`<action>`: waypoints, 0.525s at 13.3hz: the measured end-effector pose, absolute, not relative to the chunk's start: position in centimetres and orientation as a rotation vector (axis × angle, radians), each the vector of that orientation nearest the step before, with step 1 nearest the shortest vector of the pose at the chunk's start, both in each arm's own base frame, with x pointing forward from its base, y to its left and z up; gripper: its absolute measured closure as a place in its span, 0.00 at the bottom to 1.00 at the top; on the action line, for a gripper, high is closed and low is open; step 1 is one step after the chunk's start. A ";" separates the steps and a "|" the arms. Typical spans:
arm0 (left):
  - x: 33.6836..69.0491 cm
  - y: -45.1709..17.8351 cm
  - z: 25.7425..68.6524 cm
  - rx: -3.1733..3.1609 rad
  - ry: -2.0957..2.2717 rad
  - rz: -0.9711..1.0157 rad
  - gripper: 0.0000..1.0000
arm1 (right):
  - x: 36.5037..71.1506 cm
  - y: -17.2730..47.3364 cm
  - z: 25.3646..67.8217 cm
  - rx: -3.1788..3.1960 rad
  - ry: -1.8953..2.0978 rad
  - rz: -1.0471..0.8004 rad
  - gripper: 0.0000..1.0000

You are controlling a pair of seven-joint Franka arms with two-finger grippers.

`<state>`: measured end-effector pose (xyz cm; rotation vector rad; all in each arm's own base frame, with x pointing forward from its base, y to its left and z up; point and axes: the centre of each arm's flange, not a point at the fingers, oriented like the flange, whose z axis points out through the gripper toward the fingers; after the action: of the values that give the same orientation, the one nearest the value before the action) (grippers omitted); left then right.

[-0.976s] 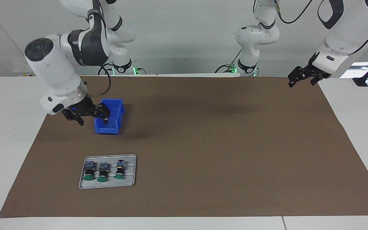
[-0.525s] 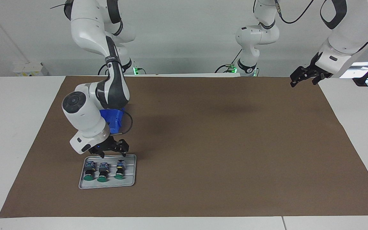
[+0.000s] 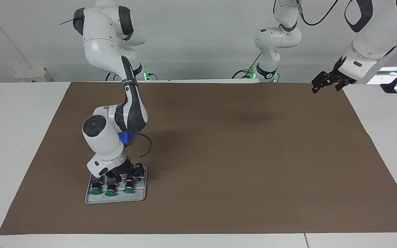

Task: Place and press button with both arms

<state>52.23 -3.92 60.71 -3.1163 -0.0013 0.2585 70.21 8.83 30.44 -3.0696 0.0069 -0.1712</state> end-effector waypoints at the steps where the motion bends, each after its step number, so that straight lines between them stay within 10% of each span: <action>1: 52.2 -3.9 60.7 -3.116 -0.001 0.259 0.00 | 70.2 8.9 30.1 -3.071 0.006 -0.163 0.25; 7: 52.1 -4.4 60.8 -3.115 0.013 0.261 0.00 | 69.7 8.5 29.6 -3.079 0.010 -0.071 0.67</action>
<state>52.09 -4.40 60.75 -3.1148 0.0128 0.2607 69.74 8.55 29.64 -3.0794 0.0101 -0.0707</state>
